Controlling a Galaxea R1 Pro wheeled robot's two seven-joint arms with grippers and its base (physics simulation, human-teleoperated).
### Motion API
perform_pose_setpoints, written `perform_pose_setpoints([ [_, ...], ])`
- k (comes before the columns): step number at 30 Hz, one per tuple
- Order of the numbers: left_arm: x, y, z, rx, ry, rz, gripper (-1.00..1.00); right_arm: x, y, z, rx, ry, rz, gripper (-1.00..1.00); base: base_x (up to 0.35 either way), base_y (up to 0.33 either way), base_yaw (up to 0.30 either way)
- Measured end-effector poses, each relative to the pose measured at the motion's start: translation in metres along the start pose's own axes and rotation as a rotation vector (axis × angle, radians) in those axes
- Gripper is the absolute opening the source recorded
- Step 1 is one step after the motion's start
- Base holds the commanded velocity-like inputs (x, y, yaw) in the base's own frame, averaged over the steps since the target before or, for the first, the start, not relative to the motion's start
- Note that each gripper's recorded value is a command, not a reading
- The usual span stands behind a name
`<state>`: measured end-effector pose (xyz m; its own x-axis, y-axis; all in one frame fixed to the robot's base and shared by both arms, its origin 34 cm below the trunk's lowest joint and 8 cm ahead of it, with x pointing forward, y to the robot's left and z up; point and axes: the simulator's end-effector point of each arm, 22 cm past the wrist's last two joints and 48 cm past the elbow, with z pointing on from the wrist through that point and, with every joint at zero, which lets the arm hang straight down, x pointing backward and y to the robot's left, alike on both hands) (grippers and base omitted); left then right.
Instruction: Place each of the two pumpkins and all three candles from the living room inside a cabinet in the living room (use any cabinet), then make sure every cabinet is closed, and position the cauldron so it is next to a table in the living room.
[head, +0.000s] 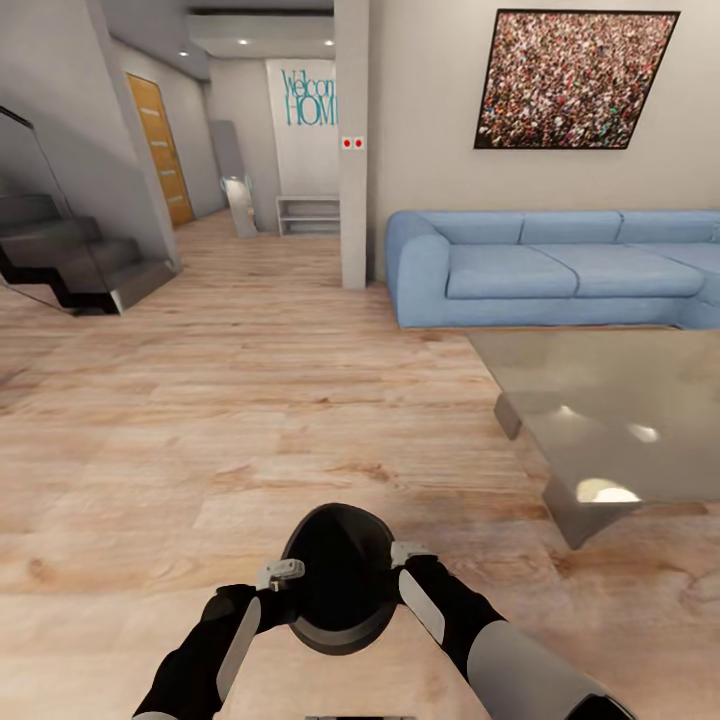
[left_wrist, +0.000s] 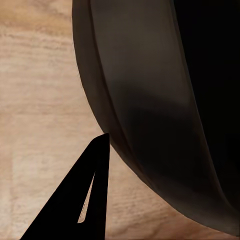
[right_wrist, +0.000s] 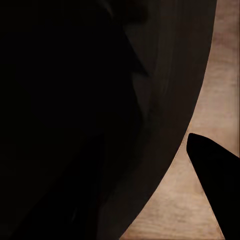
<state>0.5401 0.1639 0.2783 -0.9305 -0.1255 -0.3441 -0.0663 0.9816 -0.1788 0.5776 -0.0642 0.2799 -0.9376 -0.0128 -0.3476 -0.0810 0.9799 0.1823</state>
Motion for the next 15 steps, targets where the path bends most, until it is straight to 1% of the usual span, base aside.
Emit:
perform_pose_setpoints([
  [15, -0.0001, 0.0001, 0.0000, 0.000, 0.000, -0.001, -1.00, -0.0003, 0.0001, -0.0002, 0.000, -0.001, -0.001, -1.00, 0.331, 0.070, 0.000],
])
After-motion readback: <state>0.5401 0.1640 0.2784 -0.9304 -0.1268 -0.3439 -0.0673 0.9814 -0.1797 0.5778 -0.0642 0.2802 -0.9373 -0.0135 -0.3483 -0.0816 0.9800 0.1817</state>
